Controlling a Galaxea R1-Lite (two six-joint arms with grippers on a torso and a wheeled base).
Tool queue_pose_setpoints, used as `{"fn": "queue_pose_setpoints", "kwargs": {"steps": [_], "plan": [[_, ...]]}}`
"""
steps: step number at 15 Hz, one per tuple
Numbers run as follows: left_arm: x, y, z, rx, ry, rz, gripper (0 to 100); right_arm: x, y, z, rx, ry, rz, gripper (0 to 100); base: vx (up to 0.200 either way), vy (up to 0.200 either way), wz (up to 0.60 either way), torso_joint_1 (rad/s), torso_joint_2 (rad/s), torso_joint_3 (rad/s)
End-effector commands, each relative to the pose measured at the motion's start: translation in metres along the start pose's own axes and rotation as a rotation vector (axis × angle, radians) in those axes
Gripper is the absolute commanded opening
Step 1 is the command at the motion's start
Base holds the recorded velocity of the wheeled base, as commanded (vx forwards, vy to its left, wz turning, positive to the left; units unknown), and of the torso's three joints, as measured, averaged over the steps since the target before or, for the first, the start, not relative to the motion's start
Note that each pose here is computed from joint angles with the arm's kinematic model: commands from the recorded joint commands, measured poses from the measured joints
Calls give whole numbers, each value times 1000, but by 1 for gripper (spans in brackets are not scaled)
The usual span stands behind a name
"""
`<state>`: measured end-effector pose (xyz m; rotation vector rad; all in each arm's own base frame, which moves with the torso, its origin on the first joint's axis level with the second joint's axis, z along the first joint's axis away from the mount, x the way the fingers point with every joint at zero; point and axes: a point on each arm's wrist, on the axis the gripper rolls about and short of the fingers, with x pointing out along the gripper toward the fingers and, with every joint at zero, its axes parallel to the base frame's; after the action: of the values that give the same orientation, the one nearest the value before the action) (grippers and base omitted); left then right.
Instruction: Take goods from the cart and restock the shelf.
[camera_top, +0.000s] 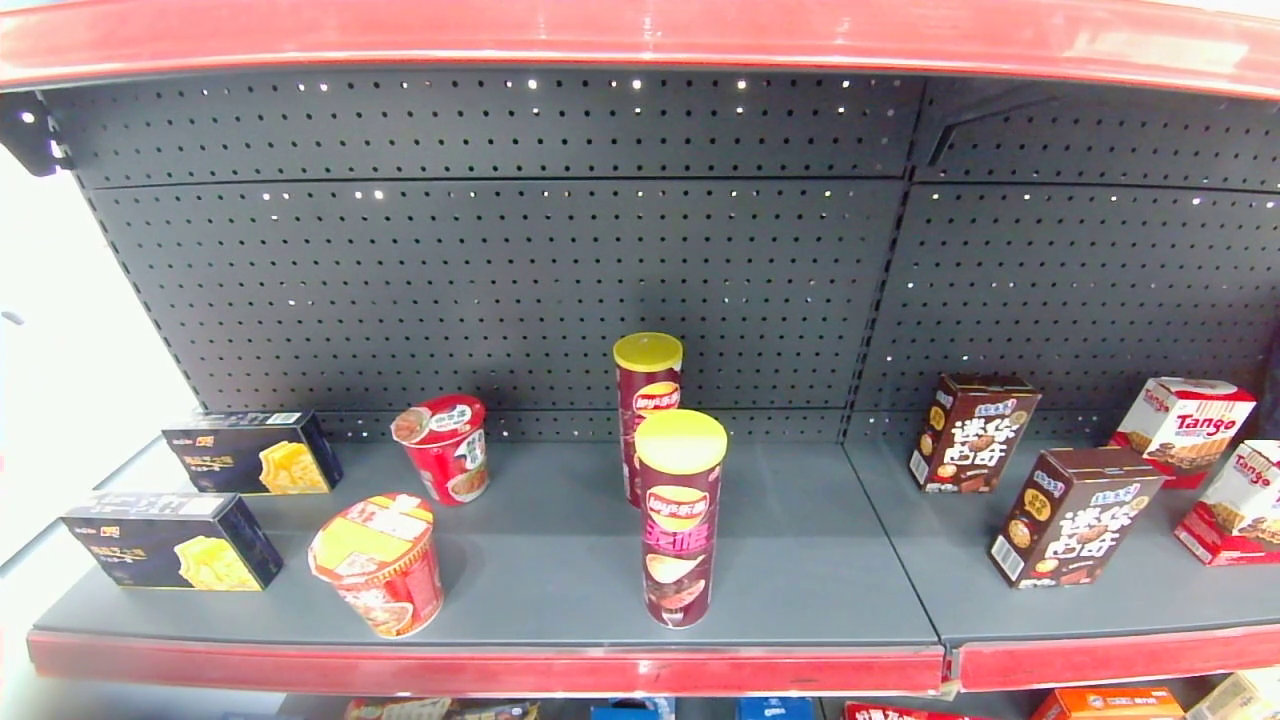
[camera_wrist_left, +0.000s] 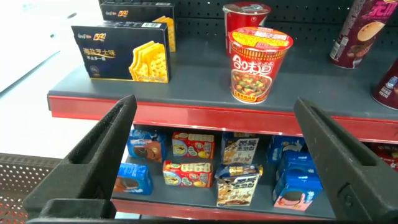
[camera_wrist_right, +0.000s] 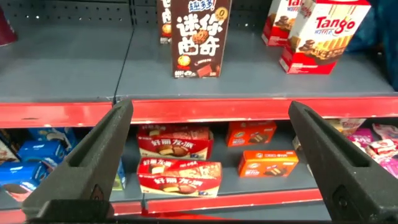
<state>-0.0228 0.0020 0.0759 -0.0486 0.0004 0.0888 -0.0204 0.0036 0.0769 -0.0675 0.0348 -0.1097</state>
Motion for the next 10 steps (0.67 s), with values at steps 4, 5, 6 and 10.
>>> {"fn": "queue_pose_setpoints", "kwargs": {"steps": [4, 5, 6, 10], "plan": [[0, 0, 0, 0, 1, 0, 100, 0, 0, 0, 4, -5, 6, 100, 0, 0, 0, 0, 0, 0], [0, 0, 0, 0, 1, 0, 100, 0, 0, 0, -1, -10, 3, 100, 0, 0, 0, 0, 0, 0], [0, 0, 0, 3, 2, -1, 100, 0, 0, 0, -1, -11, 15, 100, 0, 0, 0, 0, 0, 0], [0, 0, 0, 1, 1, 0, 100, -7, -1, 35, -20, -129, 34, 100, 0, 0, 0, 0, 0, 0]]}}
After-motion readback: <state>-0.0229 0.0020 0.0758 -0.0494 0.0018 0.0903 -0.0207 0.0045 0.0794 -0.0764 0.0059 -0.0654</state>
